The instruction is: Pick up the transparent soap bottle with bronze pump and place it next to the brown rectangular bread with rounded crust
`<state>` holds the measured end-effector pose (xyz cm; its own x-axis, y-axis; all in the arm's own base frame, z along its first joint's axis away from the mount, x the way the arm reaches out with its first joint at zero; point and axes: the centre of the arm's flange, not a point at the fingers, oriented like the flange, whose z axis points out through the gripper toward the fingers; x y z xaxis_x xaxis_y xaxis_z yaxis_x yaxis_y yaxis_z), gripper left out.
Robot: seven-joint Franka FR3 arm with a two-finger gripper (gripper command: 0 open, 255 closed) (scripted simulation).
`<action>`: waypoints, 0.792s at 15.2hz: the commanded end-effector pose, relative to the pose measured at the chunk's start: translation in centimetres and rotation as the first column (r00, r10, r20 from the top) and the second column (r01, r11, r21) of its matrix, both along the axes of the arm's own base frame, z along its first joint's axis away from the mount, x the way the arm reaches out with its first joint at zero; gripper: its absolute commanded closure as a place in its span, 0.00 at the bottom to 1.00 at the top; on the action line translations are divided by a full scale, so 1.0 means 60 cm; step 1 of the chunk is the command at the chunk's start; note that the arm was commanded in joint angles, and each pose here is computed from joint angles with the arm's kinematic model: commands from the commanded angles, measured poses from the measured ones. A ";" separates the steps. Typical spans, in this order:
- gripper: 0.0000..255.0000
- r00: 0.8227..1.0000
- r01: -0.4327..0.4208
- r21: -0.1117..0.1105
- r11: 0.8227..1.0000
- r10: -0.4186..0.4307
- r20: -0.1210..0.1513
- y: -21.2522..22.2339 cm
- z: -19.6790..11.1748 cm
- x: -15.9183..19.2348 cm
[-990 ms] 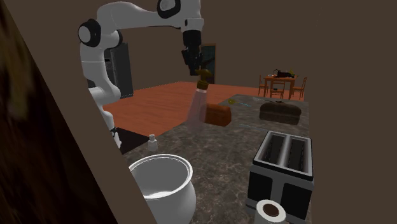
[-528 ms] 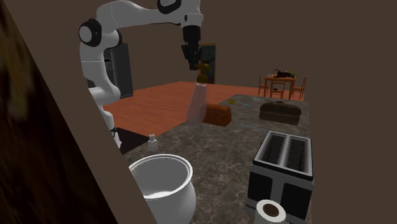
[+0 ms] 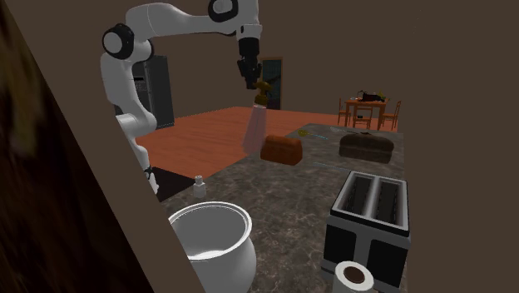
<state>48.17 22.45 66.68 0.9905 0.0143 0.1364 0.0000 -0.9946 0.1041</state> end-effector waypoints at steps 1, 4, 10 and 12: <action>1.00 1.000 0.001 0.000 1.000 -0.001 0.001 0.038 0.003 -0.027; 1.00 1.000 0.001 0.000 1.000 -0.001 0.001 0.092 0.003 -0.066; 1.00 1.000 0.001 0.000 1.000 -0.001 0.001 0.199 0.003 -0.143; 1.00 1.000 0.001 0.000 1.000 -0.001 0.001 0.234 0.003 -0.169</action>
